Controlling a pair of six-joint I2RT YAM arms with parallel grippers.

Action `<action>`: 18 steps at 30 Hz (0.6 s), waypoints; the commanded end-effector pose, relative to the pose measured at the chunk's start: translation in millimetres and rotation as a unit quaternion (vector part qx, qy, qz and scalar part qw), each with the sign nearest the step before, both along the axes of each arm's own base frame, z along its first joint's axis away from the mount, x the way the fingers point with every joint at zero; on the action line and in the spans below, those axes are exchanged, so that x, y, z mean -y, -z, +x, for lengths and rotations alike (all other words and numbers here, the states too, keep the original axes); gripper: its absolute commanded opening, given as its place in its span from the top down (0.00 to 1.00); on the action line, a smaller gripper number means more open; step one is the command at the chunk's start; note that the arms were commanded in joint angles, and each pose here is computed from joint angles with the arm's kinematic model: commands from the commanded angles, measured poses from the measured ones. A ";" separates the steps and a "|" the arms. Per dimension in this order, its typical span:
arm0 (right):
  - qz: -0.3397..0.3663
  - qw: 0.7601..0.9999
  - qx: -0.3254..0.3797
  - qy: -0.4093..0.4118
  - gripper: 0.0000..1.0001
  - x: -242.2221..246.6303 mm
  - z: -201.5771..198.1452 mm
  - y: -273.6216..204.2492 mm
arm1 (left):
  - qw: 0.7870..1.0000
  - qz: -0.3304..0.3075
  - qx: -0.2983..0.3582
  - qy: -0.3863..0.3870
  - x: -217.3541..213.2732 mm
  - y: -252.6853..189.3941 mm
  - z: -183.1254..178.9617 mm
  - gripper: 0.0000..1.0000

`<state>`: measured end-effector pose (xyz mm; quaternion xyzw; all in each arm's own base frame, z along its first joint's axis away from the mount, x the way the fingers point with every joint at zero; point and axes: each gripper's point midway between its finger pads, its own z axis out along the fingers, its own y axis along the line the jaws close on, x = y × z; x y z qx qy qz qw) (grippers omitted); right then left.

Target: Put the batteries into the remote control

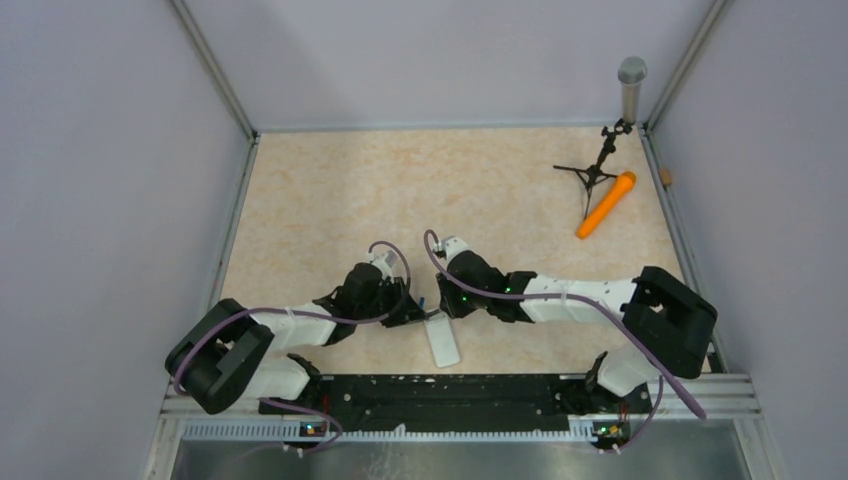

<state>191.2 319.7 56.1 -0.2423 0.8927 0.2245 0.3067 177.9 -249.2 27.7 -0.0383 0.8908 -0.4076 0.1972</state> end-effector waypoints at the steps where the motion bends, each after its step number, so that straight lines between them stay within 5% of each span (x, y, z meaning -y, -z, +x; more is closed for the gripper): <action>1: 0.024 1.000 0.001 0.005 0.81 -12.7 7.1 -5.9 | 0.999 -0.020 0.033 0.008 7.8 -15.3 10.3 0.75; 18: 0.027 1.000 -0.011 -0.003 0.86 -21.3 6.4 -2.1 | 0.999 -0.023 0.035 0.009 7.0 -15.9 8.4 0.77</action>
